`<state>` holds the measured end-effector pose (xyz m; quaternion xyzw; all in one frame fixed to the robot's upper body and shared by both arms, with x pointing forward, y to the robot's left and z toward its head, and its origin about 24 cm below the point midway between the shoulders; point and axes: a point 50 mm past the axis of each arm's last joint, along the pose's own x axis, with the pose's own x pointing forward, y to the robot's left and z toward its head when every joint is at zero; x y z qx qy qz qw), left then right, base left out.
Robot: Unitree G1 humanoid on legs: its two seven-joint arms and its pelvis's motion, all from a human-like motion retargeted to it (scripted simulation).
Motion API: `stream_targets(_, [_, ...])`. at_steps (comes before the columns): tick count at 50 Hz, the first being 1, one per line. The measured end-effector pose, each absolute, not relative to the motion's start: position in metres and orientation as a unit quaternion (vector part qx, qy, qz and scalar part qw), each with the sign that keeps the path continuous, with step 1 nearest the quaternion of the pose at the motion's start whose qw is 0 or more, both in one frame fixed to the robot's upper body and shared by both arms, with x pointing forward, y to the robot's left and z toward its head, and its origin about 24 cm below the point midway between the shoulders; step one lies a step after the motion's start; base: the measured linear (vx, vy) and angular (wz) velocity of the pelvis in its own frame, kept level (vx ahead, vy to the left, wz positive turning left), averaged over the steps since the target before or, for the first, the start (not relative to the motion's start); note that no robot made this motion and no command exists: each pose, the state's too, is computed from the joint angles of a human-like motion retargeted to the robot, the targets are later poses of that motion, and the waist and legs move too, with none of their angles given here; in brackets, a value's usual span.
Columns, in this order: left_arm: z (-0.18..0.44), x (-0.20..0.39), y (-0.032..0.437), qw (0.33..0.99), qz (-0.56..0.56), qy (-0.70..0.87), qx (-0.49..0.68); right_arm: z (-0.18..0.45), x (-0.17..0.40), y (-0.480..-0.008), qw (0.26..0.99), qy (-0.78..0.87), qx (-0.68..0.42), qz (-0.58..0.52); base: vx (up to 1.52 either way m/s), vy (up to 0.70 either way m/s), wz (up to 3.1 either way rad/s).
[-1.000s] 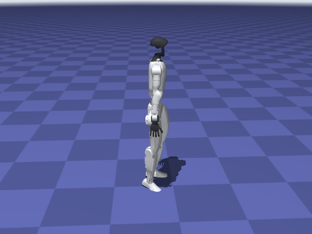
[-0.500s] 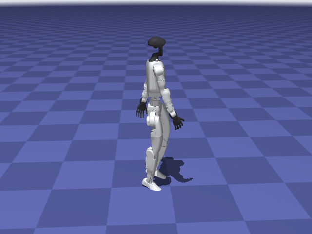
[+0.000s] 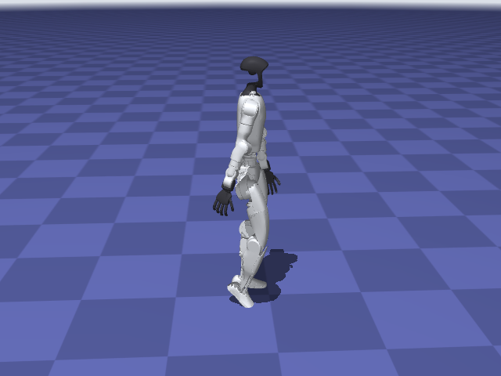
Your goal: Upper body actions
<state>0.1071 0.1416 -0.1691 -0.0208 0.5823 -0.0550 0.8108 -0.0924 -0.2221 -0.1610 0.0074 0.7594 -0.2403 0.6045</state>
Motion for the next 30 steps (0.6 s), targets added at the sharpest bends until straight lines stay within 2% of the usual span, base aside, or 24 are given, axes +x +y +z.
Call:
stream_targets(5, [-0.176, -0.027, 0.186, 0.679, 0.021, 0.733, -0.032, -0.174, 0.048, -0.201, 0.746, 0.659, -0.029, -0.086, -0.21, 0.01, -0.43])
stream_targets(10, [-0.159, -0.094, 0.229, 0.610, 0.133, 0.780, -0.038, -0.119, 0.227, -0.158, 0.906, 0.417, -0.019, 0.075, -0.46, -0.23, 0.18])
stream_targets(13, [-0.143, -0.140, 0.235, 0.547, 0.181, 0.815, -0.059, -0.079, 0.278, -0.144, 0.938, 0.313, -0.052, 0.141, -0.10, 0.01, -0.39])
stream_targets(15, [-0.137, -0.157, 0.234, 0.518, 0.211, 0.826, -0.067, -0.068, 0.290, -0.138, 0.944, 0.279, -0.057, 0.168, 0.01, 0.18, 0.07])
stream_targets(19, [-0.137, -0.153, 0.237, 0.530, 0.202, 0.820, -0.081, -0.084, 0.270, -0.141, 0.931, 0.313, -0.060, 0.175, 0.19, 0.11, 0.23])
stream_targets(22, [-0.146, -0.129, 0.241, 0.557, 0.188, 0.807, -0.060, -0.120, 0.220, -0.156, 0.906, 0.397, -0.046, 0.143, 0.39, 0.08, 0.52])
stream_targets(26, [-0.166, -0.063, 0.226, 0.627, 0.154, 0.762, -0.044, -0.167, 0.104, -0.177, 0.823, 0.561, -0.013, 0.092, 0.51, 0.06, 0.41])
stream_targets(30, [-0.178, 0.026, 0.173, 0.713, 0.084, 0.689, -0.101, -0.173, -0.024, -0.208, 0.695, 0.715, -0.035, 0.057, 0.36, -0.02, 0.86])
